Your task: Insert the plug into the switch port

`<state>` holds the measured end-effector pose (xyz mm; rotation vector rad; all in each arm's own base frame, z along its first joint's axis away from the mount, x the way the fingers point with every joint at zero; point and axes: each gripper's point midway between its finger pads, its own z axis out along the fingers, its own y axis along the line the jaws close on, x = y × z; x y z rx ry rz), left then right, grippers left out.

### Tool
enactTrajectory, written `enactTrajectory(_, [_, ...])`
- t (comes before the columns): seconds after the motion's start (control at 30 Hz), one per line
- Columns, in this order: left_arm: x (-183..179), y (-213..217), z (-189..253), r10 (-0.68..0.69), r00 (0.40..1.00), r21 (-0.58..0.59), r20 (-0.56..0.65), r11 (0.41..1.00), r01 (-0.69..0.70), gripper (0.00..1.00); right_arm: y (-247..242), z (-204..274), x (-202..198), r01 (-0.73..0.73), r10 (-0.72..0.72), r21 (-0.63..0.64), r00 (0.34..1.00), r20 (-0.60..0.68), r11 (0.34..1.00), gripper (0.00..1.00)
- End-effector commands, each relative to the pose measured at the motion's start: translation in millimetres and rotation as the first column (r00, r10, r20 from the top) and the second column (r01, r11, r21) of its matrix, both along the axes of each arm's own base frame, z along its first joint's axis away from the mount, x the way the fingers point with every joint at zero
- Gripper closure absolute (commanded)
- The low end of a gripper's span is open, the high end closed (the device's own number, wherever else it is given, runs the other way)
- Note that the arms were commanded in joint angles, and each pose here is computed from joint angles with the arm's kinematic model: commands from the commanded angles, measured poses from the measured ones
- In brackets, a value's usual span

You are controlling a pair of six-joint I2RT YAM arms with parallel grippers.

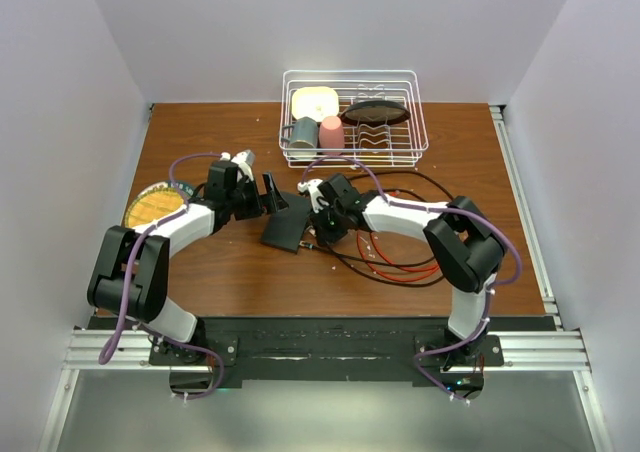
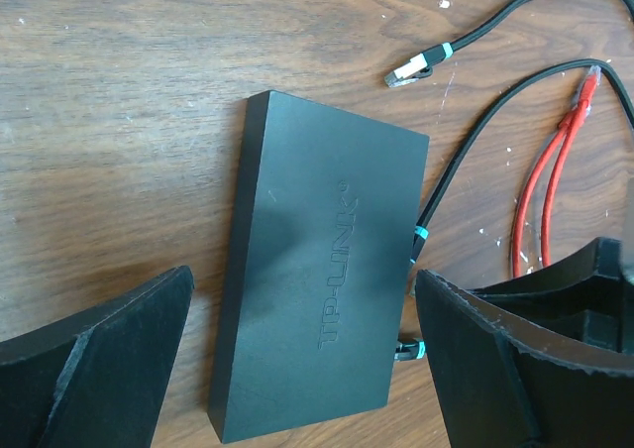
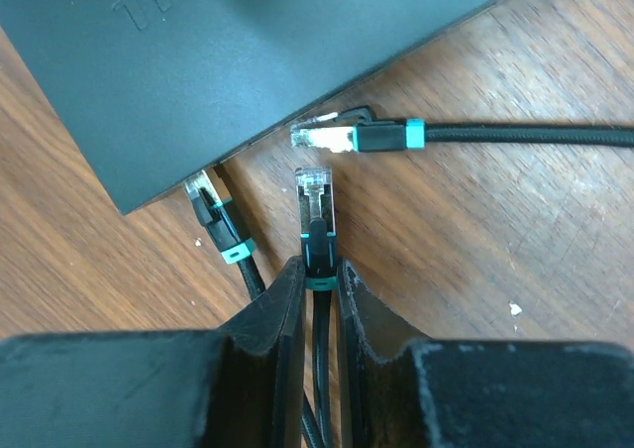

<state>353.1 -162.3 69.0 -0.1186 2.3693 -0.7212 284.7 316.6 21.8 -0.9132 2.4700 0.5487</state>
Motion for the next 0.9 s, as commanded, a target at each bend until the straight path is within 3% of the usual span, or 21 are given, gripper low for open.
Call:
enactTrajectory(0.0, [11.0, -1.7, 10.2, -0.02, 0.999, 0.003, 0.049, 1.0, 0.02, 0.0, 1.6, -1.0, 0.0, -0.068, 0.068, -0.084, 0.998, 0.006, 0.994, 1.0])
enactTrajectory(0.3, [14.6, 4.0, -4.9, 0.015, 1.0, 0.038, -0.003, 0.999, -0.015, 0.02, 25.8, -0.8, -21.6, -0.165, 0.163, -0.112, 0.986, -0.027, 0.98, 1.0])
enactTrajectory(0.57, [12.8, -6.1, -25.5, -0.016, 0.997, -0.001, -0.071, 1.0, 0.016, 0.03, 66.9, 19.1, -37.5, -0.222, 0.221, -0.025, 0.975, -0.014, 0.975, 1.0])
enactTrajectory(0.87, [11.5, -4.9, -26.2, -0.017, 0.997, 0.006, -0.07, 1.0, 0.017, 0.03, 56.3, 9.2, -36.7, -0.196, 0.196, -0.086, 0.981, -0.011, 0.977, 1.0])
